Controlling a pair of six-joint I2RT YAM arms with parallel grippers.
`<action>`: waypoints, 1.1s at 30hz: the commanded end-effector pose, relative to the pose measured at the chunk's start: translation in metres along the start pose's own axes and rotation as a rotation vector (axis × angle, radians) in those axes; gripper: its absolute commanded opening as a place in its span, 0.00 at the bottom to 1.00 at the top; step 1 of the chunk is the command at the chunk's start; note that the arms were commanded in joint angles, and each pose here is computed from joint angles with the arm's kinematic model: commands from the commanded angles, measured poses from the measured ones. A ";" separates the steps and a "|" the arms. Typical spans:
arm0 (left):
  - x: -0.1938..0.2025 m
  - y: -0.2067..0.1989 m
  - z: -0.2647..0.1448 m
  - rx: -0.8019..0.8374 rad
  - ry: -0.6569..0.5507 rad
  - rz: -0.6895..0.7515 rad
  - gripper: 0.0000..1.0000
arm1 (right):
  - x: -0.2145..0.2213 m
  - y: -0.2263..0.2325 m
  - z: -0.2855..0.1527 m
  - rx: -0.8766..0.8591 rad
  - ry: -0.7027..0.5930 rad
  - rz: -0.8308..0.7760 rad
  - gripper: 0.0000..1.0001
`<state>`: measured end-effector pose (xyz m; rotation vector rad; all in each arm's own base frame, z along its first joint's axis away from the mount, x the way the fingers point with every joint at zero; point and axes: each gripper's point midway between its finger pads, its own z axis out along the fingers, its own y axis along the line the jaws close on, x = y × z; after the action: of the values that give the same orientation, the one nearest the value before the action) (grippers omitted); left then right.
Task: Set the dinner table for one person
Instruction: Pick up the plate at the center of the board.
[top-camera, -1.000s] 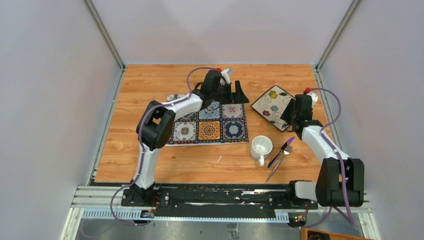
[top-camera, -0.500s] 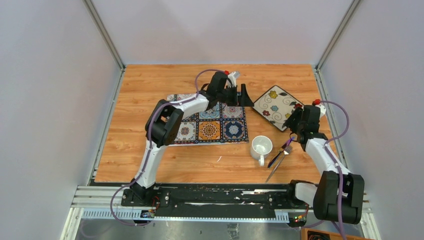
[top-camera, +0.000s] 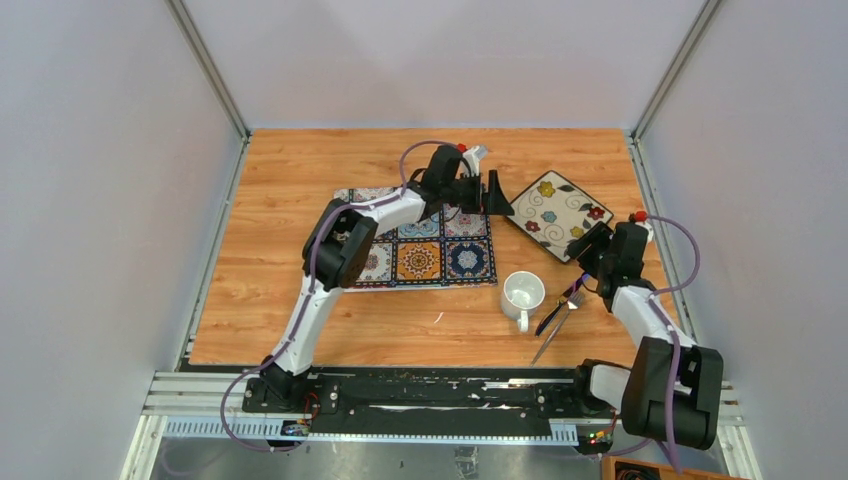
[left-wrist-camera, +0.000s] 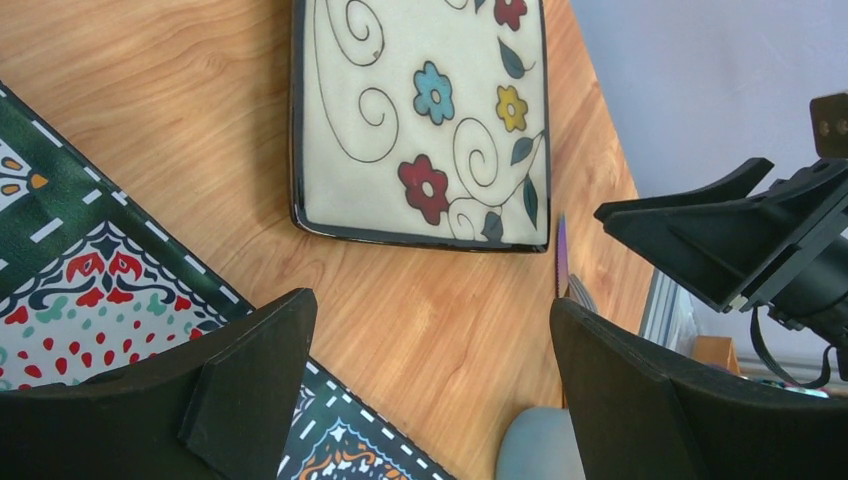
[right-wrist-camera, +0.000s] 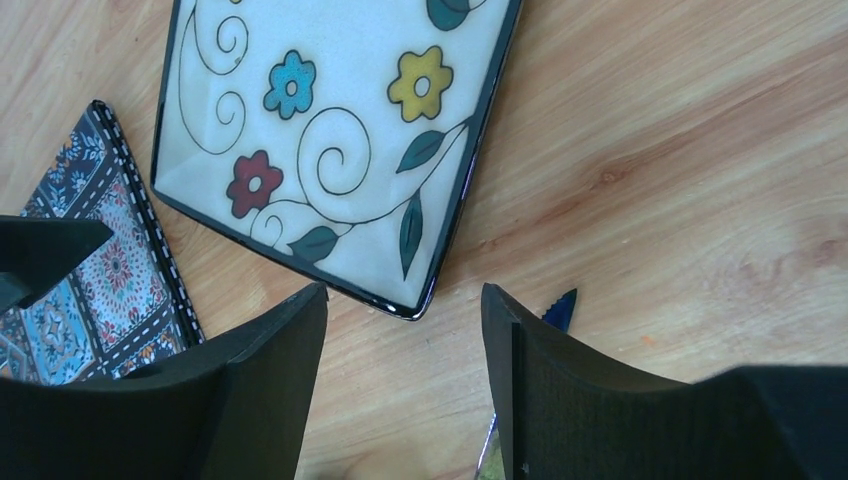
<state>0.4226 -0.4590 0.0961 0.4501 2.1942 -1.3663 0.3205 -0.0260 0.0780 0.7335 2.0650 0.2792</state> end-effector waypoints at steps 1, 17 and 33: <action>0.002 -0.004 0.011 0.046 0.006 -0.005 0.93 | 0.005 0.003 0.004 -0.060 0.009 0.053 0.62; -0.001 0.003 0.028 0.068 0.005 -0.032 0.92 | 0.013 0.001 0.010 -0.087 0.030 0.091 0.59; 0.006 0.017 0.046 0.085 0.024 -0.082 0.91 | 0.021 -0.002 0.015 -0.091 0.062 0.109 0.56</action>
<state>0.4411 -0.4826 0.0636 0.3952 2.2104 -1.4643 0.3272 -0.0127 0.0593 0.7720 2.0569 0.4570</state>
